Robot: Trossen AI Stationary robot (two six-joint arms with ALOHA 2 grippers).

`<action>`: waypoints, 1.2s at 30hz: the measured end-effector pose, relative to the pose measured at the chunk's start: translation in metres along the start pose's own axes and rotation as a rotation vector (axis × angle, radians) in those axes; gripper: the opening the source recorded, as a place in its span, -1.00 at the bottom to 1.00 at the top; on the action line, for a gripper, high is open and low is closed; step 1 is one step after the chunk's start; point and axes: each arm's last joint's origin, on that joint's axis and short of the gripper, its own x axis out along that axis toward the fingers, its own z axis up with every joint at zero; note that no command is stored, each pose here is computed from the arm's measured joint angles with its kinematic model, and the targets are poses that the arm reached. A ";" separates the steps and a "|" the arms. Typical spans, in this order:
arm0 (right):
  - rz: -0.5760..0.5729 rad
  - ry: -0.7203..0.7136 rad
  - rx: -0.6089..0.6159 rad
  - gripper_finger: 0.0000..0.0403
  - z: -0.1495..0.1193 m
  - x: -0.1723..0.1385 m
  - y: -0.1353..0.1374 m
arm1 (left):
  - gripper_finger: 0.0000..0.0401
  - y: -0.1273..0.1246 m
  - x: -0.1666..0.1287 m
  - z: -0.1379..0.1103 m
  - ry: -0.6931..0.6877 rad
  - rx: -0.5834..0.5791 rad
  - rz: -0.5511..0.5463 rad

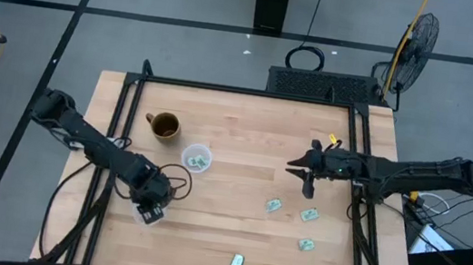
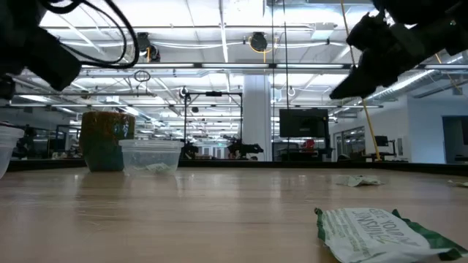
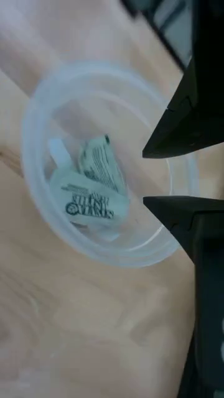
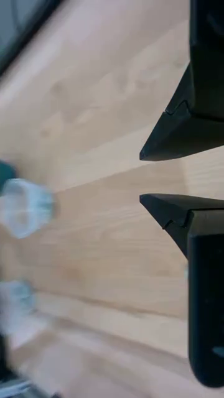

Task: Pick and place Stevia / Truvia into bins
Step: Put the stevia packet into the bottom transparent container

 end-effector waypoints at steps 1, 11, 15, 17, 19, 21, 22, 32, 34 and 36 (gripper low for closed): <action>-0.003 0.025 -0.001 -0.56 -0.002 0.002 0.000 | -0.48 0.001 -0.004 0.001 -0.011 0.000 -0.016; 0.157 0.206 -0.101 -0.56 -0.021 0.022 0.018 | -0.54 -0.018 -0.077 -0.001 -0.462 0.231 -0.106; 0.214 0.238 -0.136 -0.56 -0.032 0.033 0.033 | -0.54 -0.027 -0.106 -0.002 -0.689 0.361 -0.048; 0.249 0.195 -0.144 -0.56 -0.038 0.038 0.040 | -0.54 -0.029 -0.116 -0.002 -0.800 0.400 0.017; 0.277 0.127 -0.144 -0.56 -0.043 0.042 0.044 | -0.54 -0.030 -0.123 -0.001 -0.890 0.417 0.083; 0.290 0.073 -0.128 -0.56 -0.048 0.044 0.044 | -0.54 -0.029 -0.126 0.000 -0.949 0.417 0.135; 0.292 0.059 -0.113 -0.56 -0.051 0.045 0.043 | -0.54 -0.029 -0.127 0.001 -0.964 0.416 0.152; 0.237 0.062 -0.062 -0.27 -0.079 0.053 0.037 | -0.54 -0.029 -0.127 0.001 -0.969 0.427 0.164; 0.237 0.063 -0.094 -0.20 -0.081 0.056 0.037 | -0.54 -0.029 -0.127 0.001 -0.969 0.427 0.164; 0.229 0.099 -0.117 -0.15 -0.087 0.059 0.037 | -0.54 -0.029 -0.127 0.001 -0.971 0.427 0.165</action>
